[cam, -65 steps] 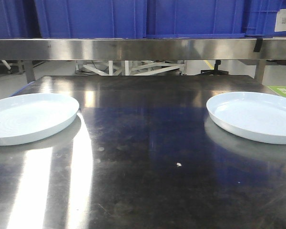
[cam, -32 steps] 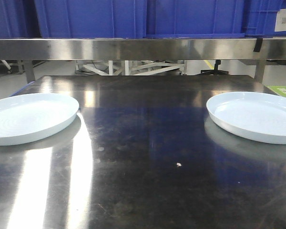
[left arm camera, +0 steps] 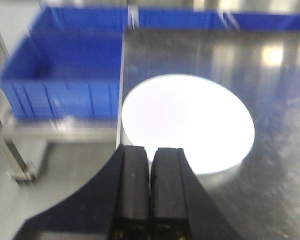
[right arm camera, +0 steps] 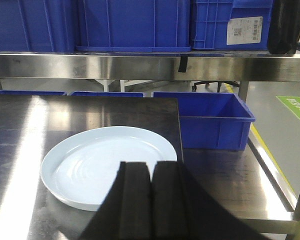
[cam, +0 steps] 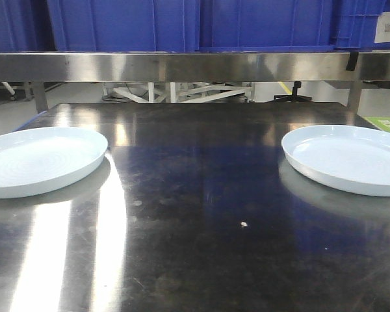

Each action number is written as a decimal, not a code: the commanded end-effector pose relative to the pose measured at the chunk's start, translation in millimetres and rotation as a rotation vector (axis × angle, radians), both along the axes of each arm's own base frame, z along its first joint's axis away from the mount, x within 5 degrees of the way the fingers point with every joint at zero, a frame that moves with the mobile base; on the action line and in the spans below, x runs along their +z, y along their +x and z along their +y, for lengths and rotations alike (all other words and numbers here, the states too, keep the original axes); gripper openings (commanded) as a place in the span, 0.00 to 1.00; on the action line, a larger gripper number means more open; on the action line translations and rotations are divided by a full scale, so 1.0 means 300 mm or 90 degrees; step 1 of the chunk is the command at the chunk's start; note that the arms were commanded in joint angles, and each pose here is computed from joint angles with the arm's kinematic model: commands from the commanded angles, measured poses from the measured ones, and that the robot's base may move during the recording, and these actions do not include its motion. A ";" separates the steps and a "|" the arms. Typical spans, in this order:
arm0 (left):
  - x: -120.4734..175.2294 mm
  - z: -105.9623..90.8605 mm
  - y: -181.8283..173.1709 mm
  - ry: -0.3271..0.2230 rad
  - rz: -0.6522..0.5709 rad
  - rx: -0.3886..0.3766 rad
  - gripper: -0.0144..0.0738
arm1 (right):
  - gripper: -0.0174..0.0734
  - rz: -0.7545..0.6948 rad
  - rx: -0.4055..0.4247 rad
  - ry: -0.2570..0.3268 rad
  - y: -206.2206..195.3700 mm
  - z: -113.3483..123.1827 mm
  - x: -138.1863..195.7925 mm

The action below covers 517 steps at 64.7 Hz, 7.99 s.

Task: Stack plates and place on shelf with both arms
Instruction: 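Reach the left gripper to the white plate nearer it and grasp its rim, then lift the plate with the left gripper and set it at table center, then open the left gripper and withdraw the left arm from the plate, then reach the right gripper to the other white plate and grasp its rim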

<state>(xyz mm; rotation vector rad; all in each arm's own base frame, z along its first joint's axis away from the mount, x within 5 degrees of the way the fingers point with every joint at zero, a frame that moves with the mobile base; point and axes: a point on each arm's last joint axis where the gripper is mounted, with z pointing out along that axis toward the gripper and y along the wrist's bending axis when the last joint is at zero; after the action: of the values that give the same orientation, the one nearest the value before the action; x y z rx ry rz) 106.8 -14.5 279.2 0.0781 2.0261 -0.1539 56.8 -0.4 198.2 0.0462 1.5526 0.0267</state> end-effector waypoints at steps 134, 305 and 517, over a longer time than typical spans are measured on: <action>-0.159 0.058 0.902 0.012 0.562 -0.018 0.25 | 0.25 -0.071 -0.010 -0.003 -0.007 -0.005 0.035; 0.045 -0.033 0.093 0.026 -0.155 -0.032 0.26 | 0.25 -0.071 -0.010 -0.003 -0.007 -0.005 0.035; 0.050 0.010 -0.142 0.038 -0.360 -0.027 0.26 | 0.58 0.738 0.002 0.079 1.016 -0.159 0.184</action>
<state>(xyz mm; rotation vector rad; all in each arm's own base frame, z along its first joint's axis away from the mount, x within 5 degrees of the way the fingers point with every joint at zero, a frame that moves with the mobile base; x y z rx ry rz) 64.7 -12.0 276.2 0.2103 1.5742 -0.0727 357.4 -44.9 235.9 0.1871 2.7869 0.1391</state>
